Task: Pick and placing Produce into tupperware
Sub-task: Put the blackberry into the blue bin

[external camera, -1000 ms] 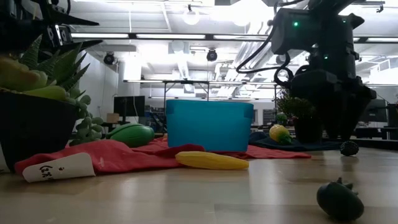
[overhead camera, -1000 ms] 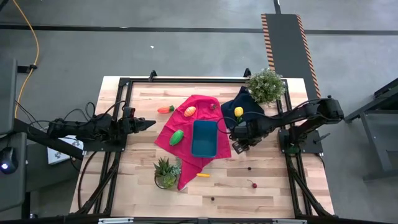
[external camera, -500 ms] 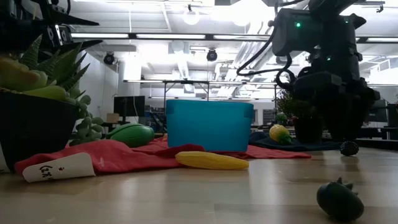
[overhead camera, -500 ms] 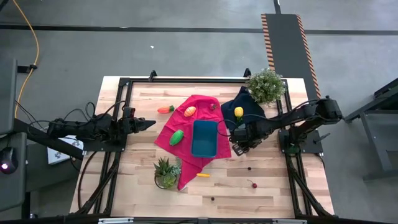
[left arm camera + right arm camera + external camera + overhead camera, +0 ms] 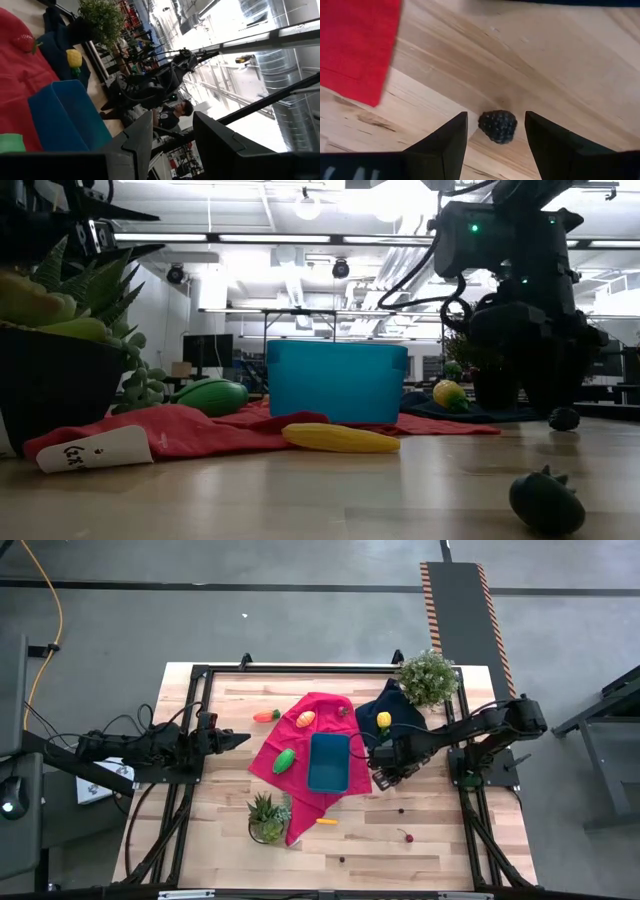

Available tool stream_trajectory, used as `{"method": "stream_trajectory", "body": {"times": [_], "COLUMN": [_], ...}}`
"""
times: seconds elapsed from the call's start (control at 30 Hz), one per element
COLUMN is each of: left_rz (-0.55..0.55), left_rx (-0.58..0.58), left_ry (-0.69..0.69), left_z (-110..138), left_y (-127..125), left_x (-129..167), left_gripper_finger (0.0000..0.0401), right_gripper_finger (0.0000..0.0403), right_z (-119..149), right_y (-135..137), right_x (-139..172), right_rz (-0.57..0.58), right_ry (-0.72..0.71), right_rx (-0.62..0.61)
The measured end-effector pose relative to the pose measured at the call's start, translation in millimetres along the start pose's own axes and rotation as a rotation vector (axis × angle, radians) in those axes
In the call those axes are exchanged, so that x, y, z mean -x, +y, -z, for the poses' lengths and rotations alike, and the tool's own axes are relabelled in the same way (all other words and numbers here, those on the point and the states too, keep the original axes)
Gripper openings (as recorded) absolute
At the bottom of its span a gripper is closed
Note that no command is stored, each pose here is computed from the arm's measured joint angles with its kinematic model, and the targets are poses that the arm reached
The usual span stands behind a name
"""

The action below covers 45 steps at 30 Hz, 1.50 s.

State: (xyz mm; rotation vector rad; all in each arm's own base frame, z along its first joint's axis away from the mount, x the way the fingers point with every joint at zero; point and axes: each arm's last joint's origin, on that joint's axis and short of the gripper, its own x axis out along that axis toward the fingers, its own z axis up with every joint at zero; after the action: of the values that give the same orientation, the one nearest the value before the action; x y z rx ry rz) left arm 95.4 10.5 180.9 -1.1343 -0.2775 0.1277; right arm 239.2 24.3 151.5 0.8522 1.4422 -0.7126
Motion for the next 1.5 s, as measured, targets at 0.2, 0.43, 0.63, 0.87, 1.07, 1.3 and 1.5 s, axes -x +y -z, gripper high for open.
{"method": "stream_trajectory", "body": {"times": [0.2,0.43,0.63,0.87,1.07,1.3,1.5], "left_rz": [-0.008,-0.025,-0.028,-0.028,-0.028,-0.028,-0.028], "left_rx": [-0.002,-0.005,-0.006,-0.006,-0.006,-0.006,-0.006], "left_ry": [0.004,0.012,0.013,0.013,0.013,0.013,0.013], "left_z": [0.4,1.1,1.3,1.3,1.3,1.3,1.3], "left_y": [0.8,2.5,2.7,2.7,2.7,2.7,2.7], "left_x": [0.0,0.0,0.0,0.0,0.0,0.0,0.0], "left_gripper_finger": [0.0129,0.0129,0.0129,0.0129,0.0129,0.0129,0.0129], "right_gripper_finger": [0.019,0.018,0.0163,0.0145,0.0129,0.0115,0.0113], "right_z": [3.1,2.5,2.4,1.9,1.5,1.6,1.5], "right_y": [2.3,3.5,3.7,3.7,3.5,3.5,3.6], "right_x": [-5.0,-10.7,-10.7,-10.7,-10.7,-10.6,-10.4], "right_rz": [0.008,0.025,0.023,0.026,0.032,0.031,0.031], "right_ry": [0.036,0.048,0.047,0.035,0.024,0.024,0.024], "right_rx": [0.008,0.011,0.011,0.013,0.015,0.026,0.034]}}
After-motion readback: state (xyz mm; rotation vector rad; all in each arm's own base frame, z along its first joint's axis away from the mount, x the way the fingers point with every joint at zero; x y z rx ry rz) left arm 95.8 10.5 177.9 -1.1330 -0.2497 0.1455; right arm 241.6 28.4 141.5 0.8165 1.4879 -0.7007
